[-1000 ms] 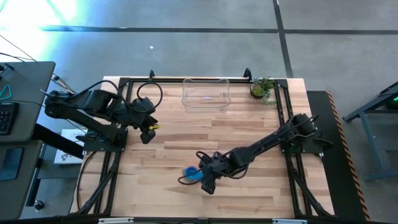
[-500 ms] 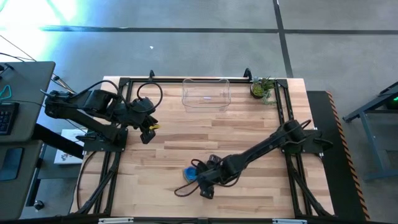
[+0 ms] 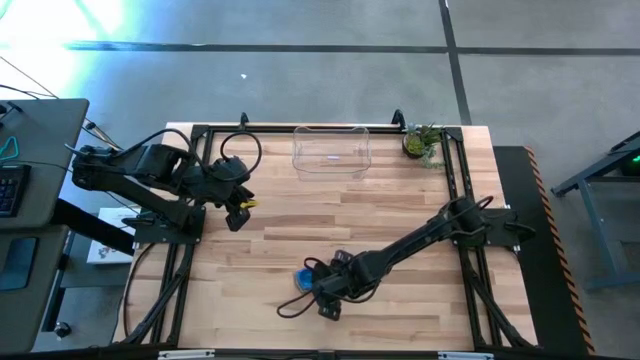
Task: Nest measuring cups in basket
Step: Put the nest measuring cups into the transparent bin
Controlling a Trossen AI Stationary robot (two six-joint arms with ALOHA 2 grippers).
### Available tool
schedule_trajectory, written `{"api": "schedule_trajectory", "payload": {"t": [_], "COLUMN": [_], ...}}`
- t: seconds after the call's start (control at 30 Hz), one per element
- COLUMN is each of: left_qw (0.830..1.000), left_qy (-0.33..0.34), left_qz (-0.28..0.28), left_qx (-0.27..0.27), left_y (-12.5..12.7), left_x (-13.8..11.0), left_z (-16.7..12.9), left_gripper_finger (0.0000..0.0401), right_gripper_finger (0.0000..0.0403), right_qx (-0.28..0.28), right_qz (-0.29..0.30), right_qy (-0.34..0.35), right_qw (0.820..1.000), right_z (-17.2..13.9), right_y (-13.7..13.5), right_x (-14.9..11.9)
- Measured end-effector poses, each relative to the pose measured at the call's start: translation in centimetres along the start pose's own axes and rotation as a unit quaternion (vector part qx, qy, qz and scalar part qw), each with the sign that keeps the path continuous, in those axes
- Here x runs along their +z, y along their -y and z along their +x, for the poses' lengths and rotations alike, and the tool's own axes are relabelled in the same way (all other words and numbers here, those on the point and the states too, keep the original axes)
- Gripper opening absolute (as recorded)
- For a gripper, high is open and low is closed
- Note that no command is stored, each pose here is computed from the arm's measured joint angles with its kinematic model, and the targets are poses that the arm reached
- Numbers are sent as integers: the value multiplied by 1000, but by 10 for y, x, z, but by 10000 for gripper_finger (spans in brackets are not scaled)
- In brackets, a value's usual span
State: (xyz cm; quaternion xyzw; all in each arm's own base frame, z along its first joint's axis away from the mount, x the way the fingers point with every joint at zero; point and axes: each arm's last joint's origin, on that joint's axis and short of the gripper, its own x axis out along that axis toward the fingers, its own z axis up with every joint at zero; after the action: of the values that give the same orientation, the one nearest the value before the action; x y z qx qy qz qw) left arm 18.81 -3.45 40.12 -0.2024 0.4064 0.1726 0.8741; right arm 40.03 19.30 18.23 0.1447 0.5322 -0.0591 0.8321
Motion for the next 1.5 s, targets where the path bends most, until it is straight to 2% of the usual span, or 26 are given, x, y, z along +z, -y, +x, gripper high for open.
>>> {"api": "schedule_trajectory", "payload": {"t": [0.43,1.07,1.5], "left_qw": [1000,1000,1000], "left_qy": [0,0,0], "left_qz": [0,0,0], "left_qx": [0,0,0], "left_y": [0,0,0], "left_x": [0,0,0], "left_z": [0,0,0], "left_gripper_finger": [111,111,111], "right_gripper_finger": [300,144,131], "right_qx": [-16,-16,-11], "right_qz": [11,23,55], "right_qy": [-20,-23,-19], "right_qw": [1000,999,998], "right_z": [11,10,10], "right_y": [2,3,2], "right_x": [-5,-5,-5]}}
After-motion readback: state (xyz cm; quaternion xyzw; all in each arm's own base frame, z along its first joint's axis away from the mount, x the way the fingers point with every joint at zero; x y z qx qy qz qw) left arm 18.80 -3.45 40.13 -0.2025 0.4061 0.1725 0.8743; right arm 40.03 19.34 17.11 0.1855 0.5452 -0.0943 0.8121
